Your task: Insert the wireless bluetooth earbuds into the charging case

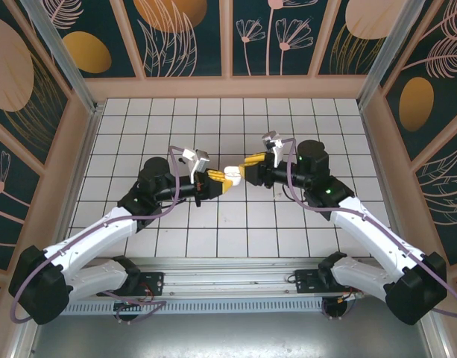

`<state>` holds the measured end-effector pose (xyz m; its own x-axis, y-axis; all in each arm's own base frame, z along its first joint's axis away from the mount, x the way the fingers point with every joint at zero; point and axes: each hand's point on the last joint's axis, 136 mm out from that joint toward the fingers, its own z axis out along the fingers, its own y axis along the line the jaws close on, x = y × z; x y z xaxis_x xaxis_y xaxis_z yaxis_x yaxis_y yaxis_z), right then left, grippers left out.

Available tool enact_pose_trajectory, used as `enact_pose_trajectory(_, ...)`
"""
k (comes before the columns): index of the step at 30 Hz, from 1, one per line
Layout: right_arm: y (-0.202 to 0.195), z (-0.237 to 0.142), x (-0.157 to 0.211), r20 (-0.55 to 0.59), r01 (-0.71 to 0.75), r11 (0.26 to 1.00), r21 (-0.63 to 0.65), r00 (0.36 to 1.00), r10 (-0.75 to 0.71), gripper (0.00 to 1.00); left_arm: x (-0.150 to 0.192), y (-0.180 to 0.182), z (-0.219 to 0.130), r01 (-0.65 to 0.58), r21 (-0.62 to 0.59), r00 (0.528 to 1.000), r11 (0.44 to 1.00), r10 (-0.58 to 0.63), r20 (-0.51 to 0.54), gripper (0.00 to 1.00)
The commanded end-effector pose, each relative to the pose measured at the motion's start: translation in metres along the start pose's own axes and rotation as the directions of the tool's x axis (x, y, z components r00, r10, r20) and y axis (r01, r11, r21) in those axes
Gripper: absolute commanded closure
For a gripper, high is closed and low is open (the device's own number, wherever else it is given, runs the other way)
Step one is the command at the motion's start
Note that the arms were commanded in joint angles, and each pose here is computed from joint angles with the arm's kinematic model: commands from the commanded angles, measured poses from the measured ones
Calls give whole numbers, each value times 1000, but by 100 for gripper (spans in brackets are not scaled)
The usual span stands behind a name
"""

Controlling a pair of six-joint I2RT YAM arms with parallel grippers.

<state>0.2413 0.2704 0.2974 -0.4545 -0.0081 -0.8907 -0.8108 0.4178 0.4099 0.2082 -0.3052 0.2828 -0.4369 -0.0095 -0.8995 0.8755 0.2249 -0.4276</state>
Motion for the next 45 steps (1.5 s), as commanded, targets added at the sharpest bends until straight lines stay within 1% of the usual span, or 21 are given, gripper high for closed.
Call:
enact_pose_trajectory(1, -10, 2, -1, 18, -20, 999, 42, 1000, 19, 58, -6, -15, -5, -59, 40, 998, 997, 59, 22, 100)
enact_pose_trajectory(3, -8, 1, -3, 18, -17, 999, 35, 1000, 16, 58, -5, -10, -7, -59, 0, 998, 998, 59, 20, 100)
enact_pose_trajectory(8, 1, -9, -9, 38, 2, 1000, 27, 999, -3, 58, -4, 12, -14, -54, -146, 998, 988, 58, 24, 100)
enact_pose_trajectory(12, 3, -16, -10, 53, -7, 999, 45, 999, 5, 58, -2, 23, -21, -45, -219, 998, 975, 55, 40, 100)
enact_pose_trajectory(15, 2, -19, -9, 52, -26, 998, 55, 998, 23, 57, -2, 27, -24, -42, -250, 997, 967, 56, 48, 100)
enact_pose_trajectory(18, -2, -21, -9, 56, -61, 995, 78, 997, 56, 57, 0, 31, -26, -41, -269, 997, 962, 55, 45, 100)
enact_pose_trajectory(21, -17, -20, -6, 63, -196, 970, 142, 980, 189, 54, 6, 37, -27, -48, -301, 998, 952, 57, 20, 100)
enact_pose_trajectory(22, -31, -22, -5, 71, -259, 950, 175, 966, 250, 53, 10, 40, -28, -51, -313, 998, 948, 56, 5, 100)
enact_pose_trajectory(26, -66, -13, 19, 14, -452, 849, 276, 885, 466, 54, 18, 46, -30, -56, -343, 998, 938, 49, -30, 100)
enact_pose_trajectory(28, -86, -9, 38, 4, -519, 774, 362, 831, 556, 54, 21, 48, -31, -61, -355, 998, 933, 50, -40, 100)
enact_pose_trajectory(31, -112, -5, 63, 43, -602, 648, 467, 747, 663, 56, 22, 52, -35, -64, -381, 998, 922, 50, -47, 100)
enact_pose_trajectory(33, -125, -1, 74, 63, -624, 595, 506, 715, 696, 58, 22, 53, -36, -75, -392, 997, 917, 58, -55, 100)
enact_pose_trajectory(35, -139, 2, 82, 93, -633, 551, 543, 698, 710, 61, 24, 56, -38, -89, -407, 995, 909, 67, -68, 100)
enact_pose_trajectory(38, -161, 9, 93, 135, -637, 498, 588, 684, 716, 70, 29, 61, -38, -108, -423, 993, 899, 73, -96, 100)
enact_pose_trajectory(40, -174, 17, 101, 156, -652, 468, 596, 666, 729, 76, 33, 64, -37, -113, -428, 991, 897, 74, -107, 100)
enact_pose_trajectory(43, -186, 30, 107, 173, -672, 435, 599, 639, 750, 77, 35, 64, -33, -104, -413, 993, 905, 69, -100, 100)
enact_pose_trajectory(45, -193, 37, 110, 181, -672, 419, 610, 633, 752, 77, 36, 63, -32, -96, -402, 994, 911, 64, -91, 100)
